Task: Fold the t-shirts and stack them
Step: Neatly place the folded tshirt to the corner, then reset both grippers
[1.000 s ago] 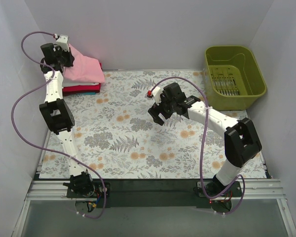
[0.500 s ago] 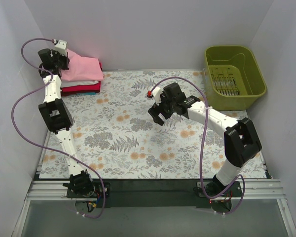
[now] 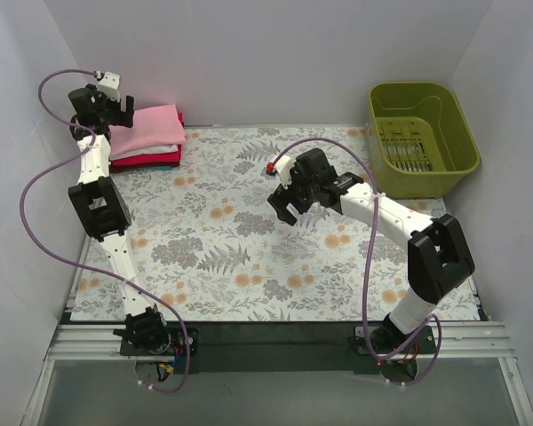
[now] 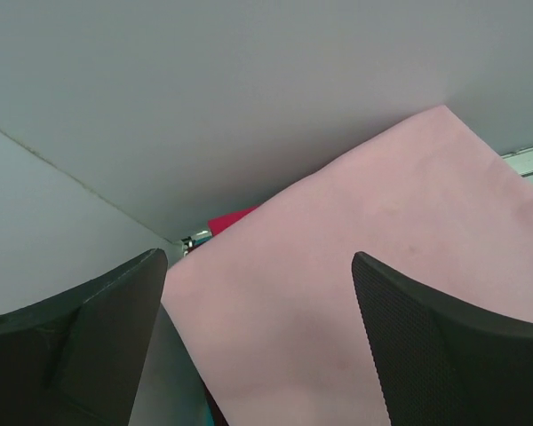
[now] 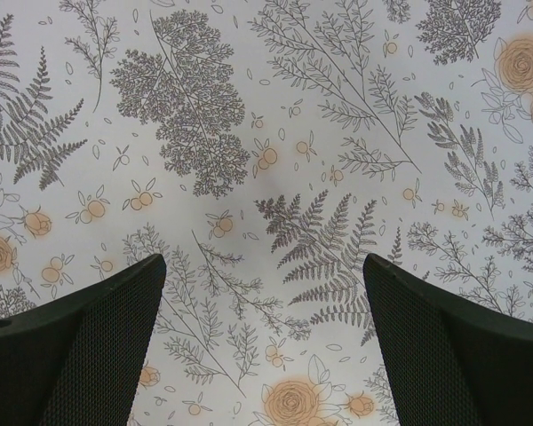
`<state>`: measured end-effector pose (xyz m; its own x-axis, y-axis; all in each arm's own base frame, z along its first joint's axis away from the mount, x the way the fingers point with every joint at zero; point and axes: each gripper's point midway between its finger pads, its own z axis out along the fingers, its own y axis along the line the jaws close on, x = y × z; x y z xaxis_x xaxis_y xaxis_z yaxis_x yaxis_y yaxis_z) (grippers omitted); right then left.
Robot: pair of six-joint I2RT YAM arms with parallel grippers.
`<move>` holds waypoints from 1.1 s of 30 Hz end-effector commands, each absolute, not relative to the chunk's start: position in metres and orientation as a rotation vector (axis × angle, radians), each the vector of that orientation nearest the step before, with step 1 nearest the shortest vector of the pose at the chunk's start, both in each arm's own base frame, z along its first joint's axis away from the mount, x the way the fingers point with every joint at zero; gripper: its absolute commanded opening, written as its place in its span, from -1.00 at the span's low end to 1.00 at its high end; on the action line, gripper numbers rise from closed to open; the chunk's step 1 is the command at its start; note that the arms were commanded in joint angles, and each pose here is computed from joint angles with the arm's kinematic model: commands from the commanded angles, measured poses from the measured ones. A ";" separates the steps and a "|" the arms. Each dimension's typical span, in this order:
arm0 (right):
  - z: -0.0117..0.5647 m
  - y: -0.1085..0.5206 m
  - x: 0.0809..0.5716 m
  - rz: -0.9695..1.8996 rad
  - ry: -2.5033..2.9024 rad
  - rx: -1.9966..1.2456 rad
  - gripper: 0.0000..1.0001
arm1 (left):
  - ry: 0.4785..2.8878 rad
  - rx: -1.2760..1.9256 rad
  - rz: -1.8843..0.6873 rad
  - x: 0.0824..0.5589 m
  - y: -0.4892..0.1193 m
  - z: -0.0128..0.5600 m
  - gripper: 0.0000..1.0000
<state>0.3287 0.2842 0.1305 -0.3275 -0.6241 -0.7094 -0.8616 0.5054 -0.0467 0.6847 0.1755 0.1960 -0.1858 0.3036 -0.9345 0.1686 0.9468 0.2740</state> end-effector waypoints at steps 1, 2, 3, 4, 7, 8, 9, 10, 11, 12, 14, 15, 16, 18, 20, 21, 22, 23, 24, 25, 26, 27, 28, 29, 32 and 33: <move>0.153 0.278 0.328 0.439 2.025 -1.181 0.97 | 1.646 0.299 0.175 0.656 0.167 0.313 0.72; 0.154 0.276 0.327 0.438 2.024 -1.177 0.97 | 1.660 0.279 0.178 0.653 0.163 0.317 0.73; 0.155 0.272 0.330 0.432 2.028 -1.163 0.97 | 1.692 0.271 0.164 0.644 0.158 0.321 0.74; 0.156 0.268 0.330 0.431 2.033 -1.153 0.97 | 1.712 0.261 0.148 0.638 0.153 0.322 0.75; 0.159 0.253 0.336 0.439 2.051 -1.105 0.97 | 1.797 0.239 0.068 0.616 0.126 0.322 0.77; 0.160 0.248 0.336 0.442 2.062 -1.097 0.97 | 1.824 0.258 0.031 0.612 0.107 0.319 0.78; 0.161 0.245 0.336 0.461 2.067 -1.090 0.97 | 1.892 0.257 -0.023 0.600 0.092 0.309 0.79; 0.162 0.235 0.342 0.460 2.084 -1.058 0.97 | 1.909 0.266 -0.051 0.589 0.078 0.314 0.79; 0.164 0.230 0.341 0.486 2.097 -1.047 0.97 | 1.948 0.302 -0.102 0.583 0.051 0.305 0.79; 0.166 0.224 0.344 0.494 2.106 -1.021 0.97 | 2.023 0.311 -0.145 0.569 0.035 0.292 0.79; 0.172 0.201 0.354 0.493 2.133 -0.936 0.97 | 2.107 0.343 -0.236 0.549 -0.010 0.276 0.80; 0.175 0.185 0.358 0.507 2.157 -0.878 0.97 | 2.167 0.298 -0.272 0.539 -0.025 0.265 0.81; 0.179 0.175 0.361 0.506 2.163 -0.841 0.97 | 2.202 0.295 -0.309 0.530 -0.046 0.257 0.81; 0.181 0.160 0.360 0.539 2.189 -0.781 0.97 | 2.288 0.318 -0.403 0.501 -0.081 0.235 0.83; 0.184 0.134 0.364 0.542 2.210 -0.693 0.97 | 2.342 0.292 -0.481 0.480 -0.108 0.222 0.84; 0.185 0.126 0.362 0.544 2.217 -0.667 0.97 | 2.387 0.283 -0.501 0.463 -0.114 0.205 0.84; 0.183 0.111 0.359 0.535 2.229 -0.630 0.97 | 2.406 0.284 -0.518 0.453 -0.123 0.198 0.86; 0.181 0.105 0.356 0.531 2.235 -0.616 0.97 | 2.428 0.253 -0.542 0.442 -0.127 0.191 0.86; 0.179 0.100 0.352 0.524 2.237 -0.611 0.97 | 2.418 0.258 -0.551 0.433 -0.130 0.194 0.87; 0.174 0.094 0.342 0.518 2.247 -0.603 0.97 | 2.468 0.257 -0.559 0.416 -0.132 0.175 0.88; 0.171 0.091 0.337 0.508 2.249 -0.607 0.97 | 2.479 0.241 -0.562 0.409 -0.133 0.171 0.88; 0.170 0.090 0.332 0.503 2.249 -0.606 0.97 | 2.452 0.247 -0.567 0.402 -0.134 0.178 0.88; 0.166 0.089 0.325 0.505 2.255 -0.606 0.97 | 2.489 0.242 -0.568 0.390 -0.133 0.164 0.89; 0.161 0.089 0.314 0.509 2.259 -0.610 0.97 | 2.487 0.240 -0.561 0.386 -0.132 0.162 0.89; 0.155 0.089 0.297 0.517 2.263 -0.612 0.97 | 2.478 0.227 -0.527 0.372 -0.127 0.163 0.89; 0.156 0.089 0.295 0.515 2.256 -0.617 0.97 | 2.461 0.223 -0.525 0.371 -0.126 0.167 0.90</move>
<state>0.3066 0.0843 0.1524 -0.6383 -0.2673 -0.7219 -0.5384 0.8253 0.1704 0.3634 -0.1271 0.1225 -0.8850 0.0773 -0.4592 0.2542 0.9064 -0.3373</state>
